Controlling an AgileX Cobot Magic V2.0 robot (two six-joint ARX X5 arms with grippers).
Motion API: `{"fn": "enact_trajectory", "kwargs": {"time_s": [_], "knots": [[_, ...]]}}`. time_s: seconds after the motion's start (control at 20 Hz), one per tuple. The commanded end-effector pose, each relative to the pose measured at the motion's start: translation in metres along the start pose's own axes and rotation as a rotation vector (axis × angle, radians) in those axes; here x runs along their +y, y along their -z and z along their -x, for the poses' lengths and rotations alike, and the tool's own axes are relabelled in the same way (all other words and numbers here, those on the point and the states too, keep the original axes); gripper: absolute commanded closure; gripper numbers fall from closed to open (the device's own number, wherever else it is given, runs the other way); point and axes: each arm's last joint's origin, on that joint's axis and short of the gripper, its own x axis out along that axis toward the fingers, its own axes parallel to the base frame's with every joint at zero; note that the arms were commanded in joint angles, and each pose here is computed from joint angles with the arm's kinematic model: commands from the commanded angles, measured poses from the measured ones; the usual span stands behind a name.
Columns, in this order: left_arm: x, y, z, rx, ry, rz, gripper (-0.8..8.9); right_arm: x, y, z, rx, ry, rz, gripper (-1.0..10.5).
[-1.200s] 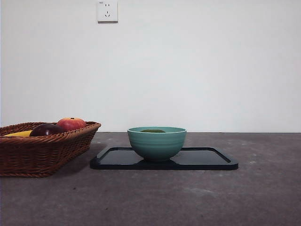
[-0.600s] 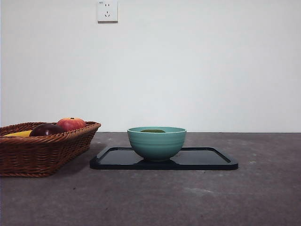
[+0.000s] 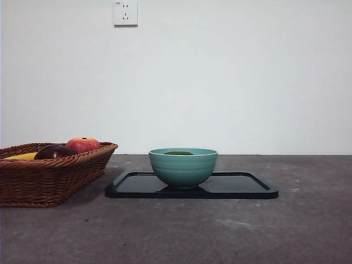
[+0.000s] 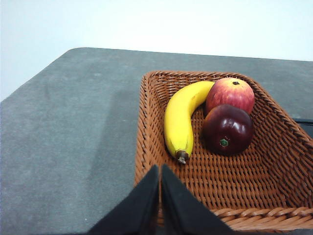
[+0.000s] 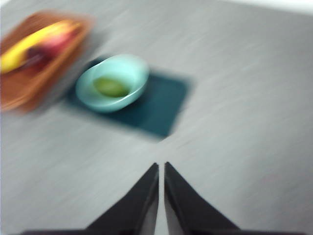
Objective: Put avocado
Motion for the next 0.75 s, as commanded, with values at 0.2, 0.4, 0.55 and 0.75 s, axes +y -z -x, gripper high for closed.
{"fn": "enact_trajectory", "kwargs": {"time_s": [0.2,0.4,0.55,0.75], "knots": [[0.0,0.007,-0.002,0.027,0.004,0.003,8.07,-0.029,0.041,-0.054,-0.33,0.231,0.0,9.3],[0.0,0.007,-0.002,0.027,0.004,0.003,8.07,-0.049,0.095,-0.086,-0.446,0.371,-0.03,9.3],[0.0,0.007,-0.002,0.027,0.004,0.003,8.07,-0.055,0.119,-0.099,-0.45,0.413,-0.03,9.3],[0.0,0.007,-0.002,0.027,0.004,0.003,8.07,-0.058,0.141,-0.112,-0.419,0.419,-0.037,9.3]]}}
